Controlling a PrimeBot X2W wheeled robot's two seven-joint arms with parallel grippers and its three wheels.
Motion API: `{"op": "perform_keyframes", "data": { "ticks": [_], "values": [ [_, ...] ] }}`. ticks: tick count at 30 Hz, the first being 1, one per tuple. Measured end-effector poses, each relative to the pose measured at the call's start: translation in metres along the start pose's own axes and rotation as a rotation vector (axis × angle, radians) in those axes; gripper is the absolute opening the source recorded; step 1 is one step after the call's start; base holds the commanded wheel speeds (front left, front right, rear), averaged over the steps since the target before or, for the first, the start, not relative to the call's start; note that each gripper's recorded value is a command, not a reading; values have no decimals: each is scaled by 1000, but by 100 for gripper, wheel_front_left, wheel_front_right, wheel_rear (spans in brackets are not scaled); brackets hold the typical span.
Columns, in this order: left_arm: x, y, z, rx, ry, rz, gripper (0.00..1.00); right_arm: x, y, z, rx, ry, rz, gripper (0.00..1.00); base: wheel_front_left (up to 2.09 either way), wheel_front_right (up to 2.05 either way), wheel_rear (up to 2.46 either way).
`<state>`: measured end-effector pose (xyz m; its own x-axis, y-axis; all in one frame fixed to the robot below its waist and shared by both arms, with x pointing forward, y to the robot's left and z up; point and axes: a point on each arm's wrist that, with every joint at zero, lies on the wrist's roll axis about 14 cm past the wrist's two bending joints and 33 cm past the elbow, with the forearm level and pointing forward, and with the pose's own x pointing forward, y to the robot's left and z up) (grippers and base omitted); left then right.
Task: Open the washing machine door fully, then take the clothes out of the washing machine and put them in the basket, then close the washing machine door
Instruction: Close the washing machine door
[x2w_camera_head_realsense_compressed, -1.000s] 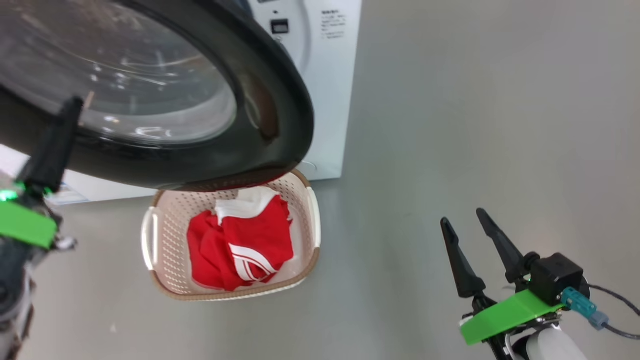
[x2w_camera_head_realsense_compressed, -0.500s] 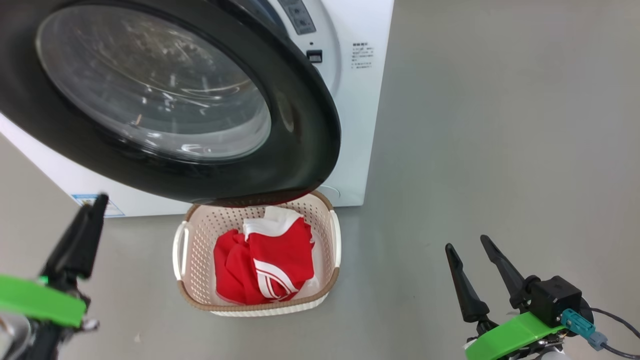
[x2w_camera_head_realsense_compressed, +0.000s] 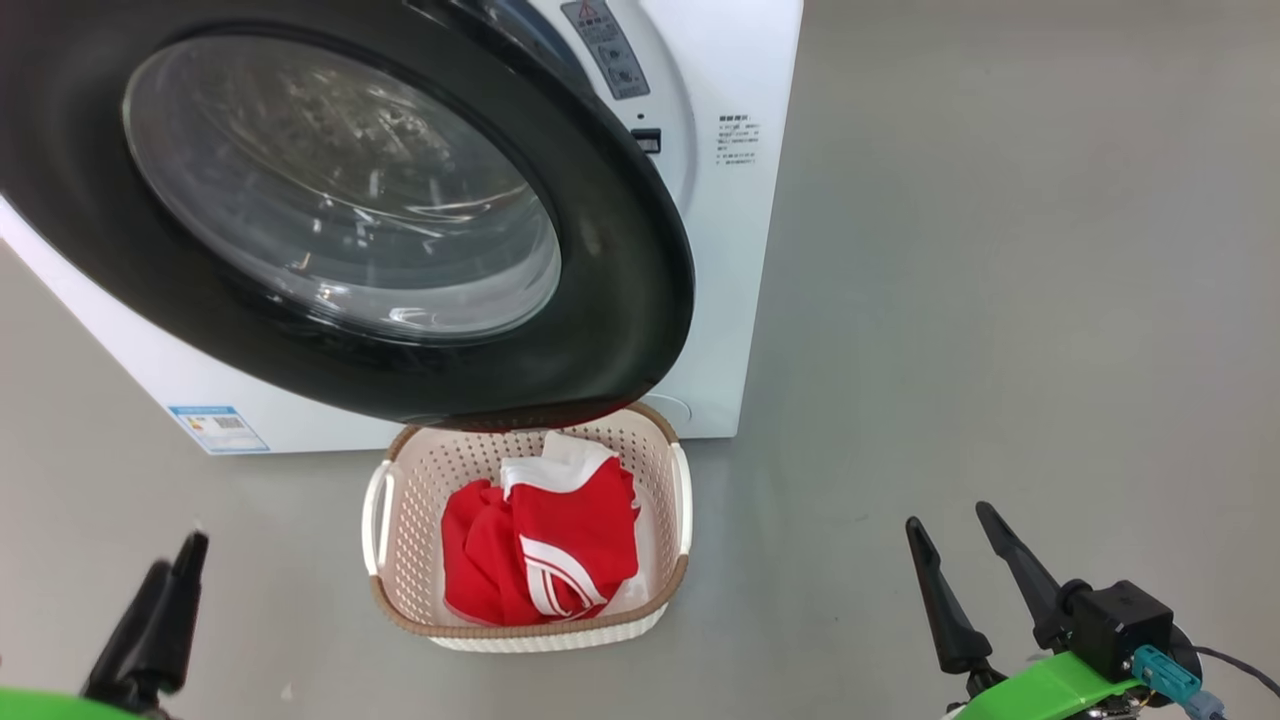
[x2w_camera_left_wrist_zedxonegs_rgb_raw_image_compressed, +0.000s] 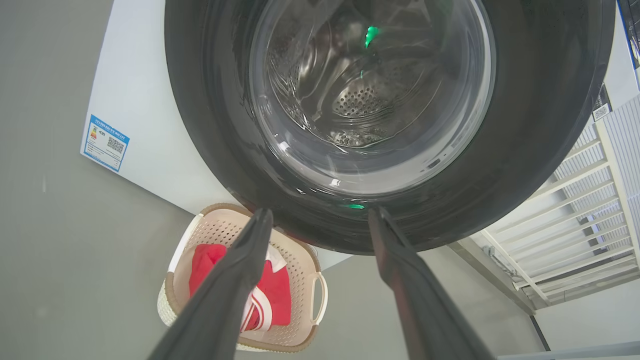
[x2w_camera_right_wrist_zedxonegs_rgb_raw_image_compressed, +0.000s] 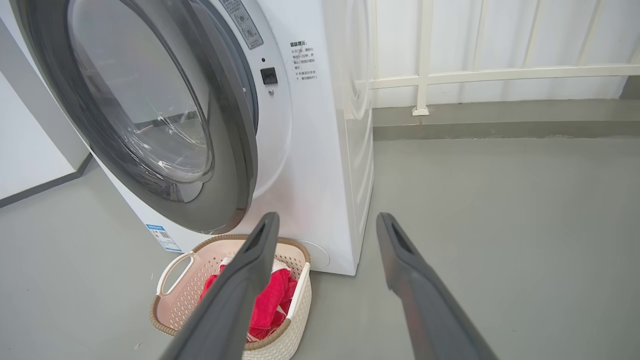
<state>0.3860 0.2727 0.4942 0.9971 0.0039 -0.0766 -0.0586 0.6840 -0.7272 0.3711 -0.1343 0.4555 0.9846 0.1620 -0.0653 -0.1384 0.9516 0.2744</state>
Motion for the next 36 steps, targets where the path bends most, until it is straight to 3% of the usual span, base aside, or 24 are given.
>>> {"op": "perform_keyframes", "data": {
  "ticks": [4, 18, 36],
  "values": [
    [-14, 13, -4, -1, -13, 43, 100, -4, 0, 0, -1, -1, -2, 100, 0, 0, 0],
    [-48, 45, -26, 204, 13, 129, 100, -22, -9, -1, 0, 0, -37, 100, 0, 0, 0],
    [-57, 22, -37, 492, -33, 78, 100, -44, -27, 1, 7, -15, -105, 100, 0, 0, 0]
  ]
}}
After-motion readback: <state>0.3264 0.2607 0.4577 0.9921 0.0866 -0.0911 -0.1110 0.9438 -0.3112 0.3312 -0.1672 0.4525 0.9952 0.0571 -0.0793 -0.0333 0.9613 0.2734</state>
